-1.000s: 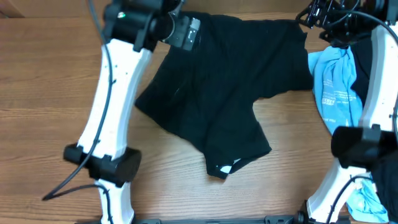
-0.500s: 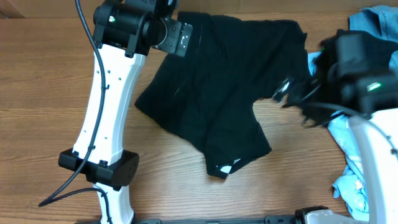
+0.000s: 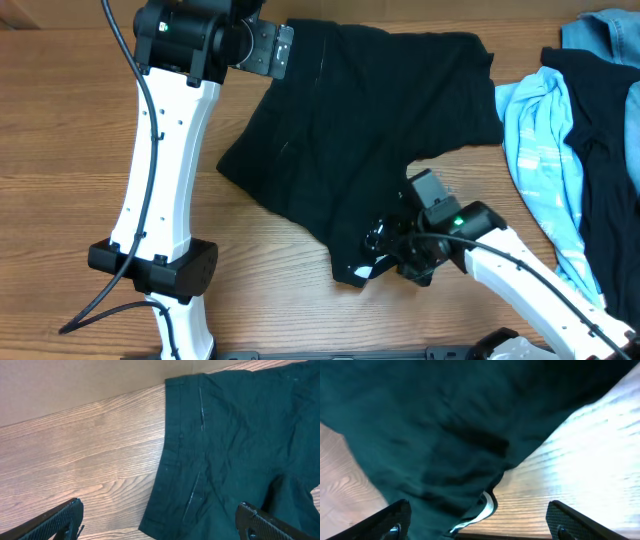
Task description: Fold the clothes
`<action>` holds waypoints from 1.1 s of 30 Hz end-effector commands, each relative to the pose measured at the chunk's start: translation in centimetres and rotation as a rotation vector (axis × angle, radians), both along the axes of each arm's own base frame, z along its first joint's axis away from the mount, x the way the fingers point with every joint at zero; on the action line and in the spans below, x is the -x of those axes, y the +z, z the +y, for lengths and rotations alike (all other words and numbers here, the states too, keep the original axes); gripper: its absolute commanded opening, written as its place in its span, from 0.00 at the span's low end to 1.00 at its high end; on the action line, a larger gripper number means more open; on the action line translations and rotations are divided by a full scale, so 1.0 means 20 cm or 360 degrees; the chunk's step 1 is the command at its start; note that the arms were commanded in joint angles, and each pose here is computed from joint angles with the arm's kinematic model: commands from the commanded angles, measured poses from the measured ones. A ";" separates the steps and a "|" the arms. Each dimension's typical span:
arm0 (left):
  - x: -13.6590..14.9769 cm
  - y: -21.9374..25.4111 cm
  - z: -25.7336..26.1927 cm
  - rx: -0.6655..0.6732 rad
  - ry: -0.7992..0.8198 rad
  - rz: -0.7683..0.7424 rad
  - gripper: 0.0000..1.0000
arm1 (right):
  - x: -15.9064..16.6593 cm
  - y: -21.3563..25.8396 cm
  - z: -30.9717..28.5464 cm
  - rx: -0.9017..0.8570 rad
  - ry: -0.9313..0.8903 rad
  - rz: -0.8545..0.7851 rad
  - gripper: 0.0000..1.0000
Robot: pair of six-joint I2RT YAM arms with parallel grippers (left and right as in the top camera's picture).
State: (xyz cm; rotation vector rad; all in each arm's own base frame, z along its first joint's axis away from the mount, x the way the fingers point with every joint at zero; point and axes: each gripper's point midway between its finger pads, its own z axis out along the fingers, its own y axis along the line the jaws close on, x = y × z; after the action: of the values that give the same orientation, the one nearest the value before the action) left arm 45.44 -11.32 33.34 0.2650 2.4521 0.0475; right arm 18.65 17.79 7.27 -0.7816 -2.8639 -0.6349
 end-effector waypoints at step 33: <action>0.04 -0.08 0.00 -0.0032 -0.0026 0.0121 1.00 | -0.49 0.12 -0.83 0.0504 0.0017 -0.0577 0.83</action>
State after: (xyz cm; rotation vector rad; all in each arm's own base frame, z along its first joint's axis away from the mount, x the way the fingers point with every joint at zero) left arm 44.80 -11.20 32.83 0.2565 2.4865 0.0443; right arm 27.47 2.72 8.59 -0.7642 -3.2872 -0.3978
